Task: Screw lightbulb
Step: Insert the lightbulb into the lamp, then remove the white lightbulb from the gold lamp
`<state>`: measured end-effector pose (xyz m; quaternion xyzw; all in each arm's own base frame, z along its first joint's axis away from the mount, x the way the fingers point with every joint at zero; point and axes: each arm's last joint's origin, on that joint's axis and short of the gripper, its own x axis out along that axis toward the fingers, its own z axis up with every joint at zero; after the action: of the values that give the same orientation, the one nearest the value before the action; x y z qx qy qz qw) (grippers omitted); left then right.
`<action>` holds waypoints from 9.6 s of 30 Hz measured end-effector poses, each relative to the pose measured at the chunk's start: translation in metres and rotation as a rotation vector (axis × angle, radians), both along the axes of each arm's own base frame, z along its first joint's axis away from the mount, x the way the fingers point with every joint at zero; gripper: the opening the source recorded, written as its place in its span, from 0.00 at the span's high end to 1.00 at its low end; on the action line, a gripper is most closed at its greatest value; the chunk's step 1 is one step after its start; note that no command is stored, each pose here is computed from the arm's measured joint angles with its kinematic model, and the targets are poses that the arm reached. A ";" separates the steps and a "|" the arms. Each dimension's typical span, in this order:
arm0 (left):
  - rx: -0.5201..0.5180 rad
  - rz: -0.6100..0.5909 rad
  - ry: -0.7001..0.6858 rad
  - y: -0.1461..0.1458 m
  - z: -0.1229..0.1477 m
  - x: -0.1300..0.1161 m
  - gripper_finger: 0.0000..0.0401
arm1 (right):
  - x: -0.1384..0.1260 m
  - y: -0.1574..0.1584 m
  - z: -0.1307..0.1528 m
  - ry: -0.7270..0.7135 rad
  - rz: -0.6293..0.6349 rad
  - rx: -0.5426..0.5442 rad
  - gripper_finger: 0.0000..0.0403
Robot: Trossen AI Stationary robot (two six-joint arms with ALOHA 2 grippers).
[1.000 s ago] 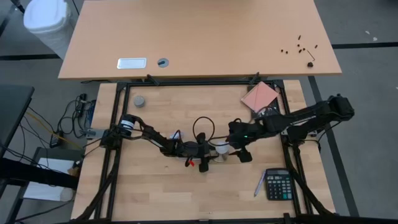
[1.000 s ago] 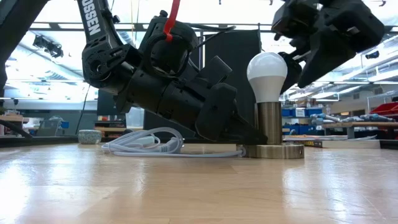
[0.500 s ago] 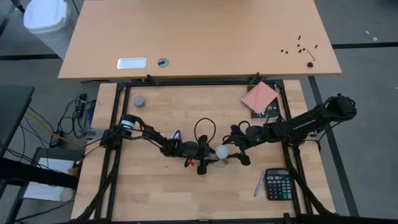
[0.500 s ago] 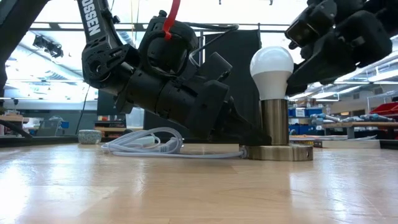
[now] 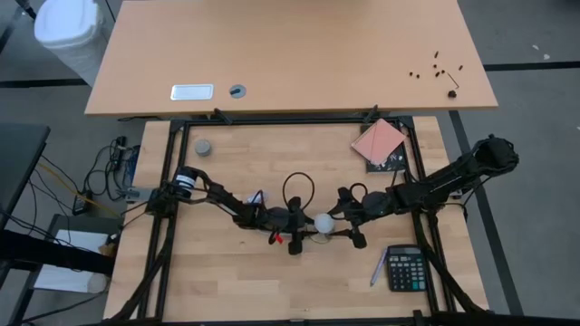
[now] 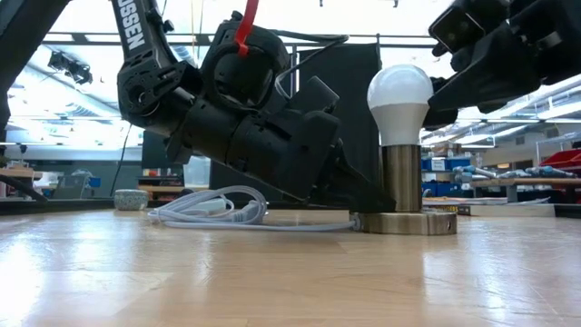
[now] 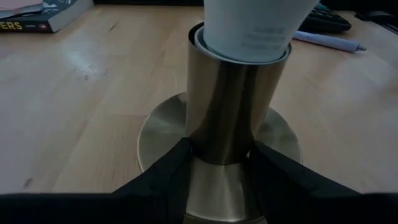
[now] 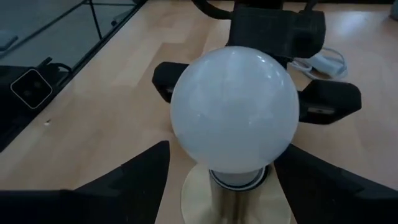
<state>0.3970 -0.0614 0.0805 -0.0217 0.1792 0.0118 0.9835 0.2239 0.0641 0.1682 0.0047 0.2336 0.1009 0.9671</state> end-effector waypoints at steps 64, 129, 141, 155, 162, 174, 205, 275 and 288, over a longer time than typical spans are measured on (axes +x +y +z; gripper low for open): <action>-0.051 0.024 0.024 -0.020 0.000 -0.005 0.59 | -0.051 0.010 -0.046 -0.038 -0.404 0.257 0.36; 0.121 0.216 -0.003 -0.008 0.027 -0.007 0.55 | 0.019 0.050 -0.048 -0.278 -0.579 0.003 0.36; 0.095 0.225 -0.005 -0.008 0.027 -0.007 0.55 | 0.031 0.038 -0.045 -0.263 -0.647 -0.047 0.36; 0.074 0.230 -0.011 -0.009 0.027 -0.007 0.55 | 0.038 0.027 -0.044 -0.249 -0.562 -0.040 0.36; 0.074 0.236 -0.013 -0.008 0.027 -0.007 0.55 | 0.044 0.014 -0.042 -0.257 -0.552 -0.053 0.36; 0.052 0.234 -0.005 -0.010 0.026 -0.007 0.55 | 0.053 -0.008 -0.045 -0.202 -0.360 -0.056 0.33; 0.026 0.208 0.002 -0.013 0.026 -0.008 0.55 | 0.049 -0.005 -0.041 -0.279 -0.321 -0.151 0.40; 0.063 0.096 0.024 -0.015 0.024 -0.008 0.55 | 0.075 0.009 0.068 0.515 -0.347 0.112 0.18; 0.028 0.152 0.019 -0.014 0.024 -0.008 0.55 | 0.111 0.018 0.055 0.711 -0.437 0.038 0.18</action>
<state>0.3890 -0.0751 0.1047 -0.0214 0.1861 0.0890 0.9783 0.3351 0.0819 0.2237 0.1067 0.5447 -0.1102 0.8245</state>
